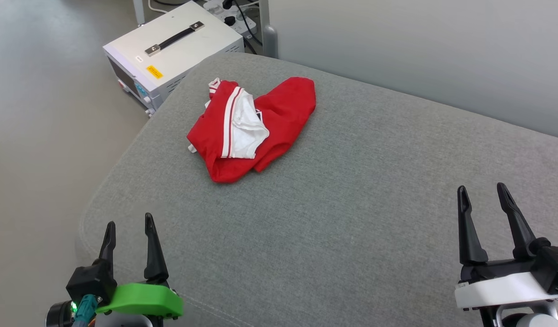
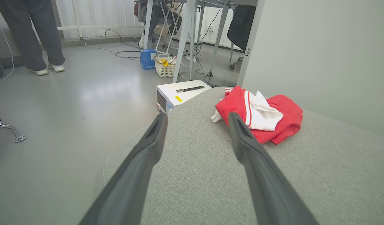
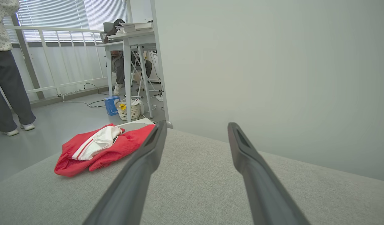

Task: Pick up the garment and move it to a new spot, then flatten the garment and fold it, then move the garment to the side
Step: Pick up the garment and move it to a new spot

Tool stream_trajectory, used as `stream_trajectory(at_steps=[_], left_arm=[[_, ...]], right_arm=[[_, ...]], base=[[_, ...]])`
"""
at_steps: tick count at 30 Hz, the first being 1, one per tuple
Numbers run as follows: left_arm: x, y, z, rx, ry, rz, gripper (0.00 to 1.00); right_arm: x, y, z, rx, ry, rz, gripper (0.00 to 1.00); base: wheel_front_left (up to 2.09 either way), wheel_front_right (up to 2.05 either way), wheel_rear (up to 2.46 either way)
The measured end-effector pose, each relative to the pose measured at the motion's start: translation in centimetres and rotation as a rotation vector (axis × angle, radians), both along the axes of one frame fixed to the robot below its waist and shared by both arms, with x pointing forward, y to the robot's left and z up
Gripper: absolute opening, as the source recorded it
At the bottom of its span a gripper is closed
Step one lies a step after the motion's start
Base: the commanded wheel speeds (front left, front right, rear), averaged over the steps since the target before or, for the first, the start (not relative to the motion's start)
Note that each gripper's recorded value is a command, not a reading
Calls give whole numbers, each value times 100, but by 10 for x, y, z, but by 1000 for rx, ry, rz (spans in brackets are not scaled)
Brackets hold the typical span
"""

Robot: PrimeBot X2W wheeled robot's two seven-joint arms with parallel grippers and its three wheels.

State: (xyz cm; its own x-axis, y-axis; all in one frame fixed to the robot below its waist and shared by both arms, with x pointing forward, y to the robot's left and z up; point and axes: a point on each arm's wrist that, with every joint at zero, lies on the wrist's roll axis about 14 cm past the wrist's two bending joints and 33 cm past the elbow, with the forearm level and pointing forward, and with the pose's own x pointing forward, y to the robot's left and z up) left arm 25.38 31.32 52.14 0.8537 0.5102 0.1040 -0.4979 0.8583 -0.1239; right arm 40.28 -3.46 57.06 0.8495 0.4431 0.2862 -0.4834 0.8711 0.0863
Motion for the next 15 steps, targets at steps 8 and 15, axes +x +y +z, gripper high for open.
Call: stream_trajectory(at_steps=[8, 15], left_arm=[[-15, 10, -4, -9, 14, 49, 100], [-19, 16, -8, -35, 13, 68, 100]], right_arm=[[1, 18, -3, -5, 4, 49, 100], [2, 22, -6, -4, 12, 61, 100]], base=[[0, 0, 0], [0, 0, 0]])
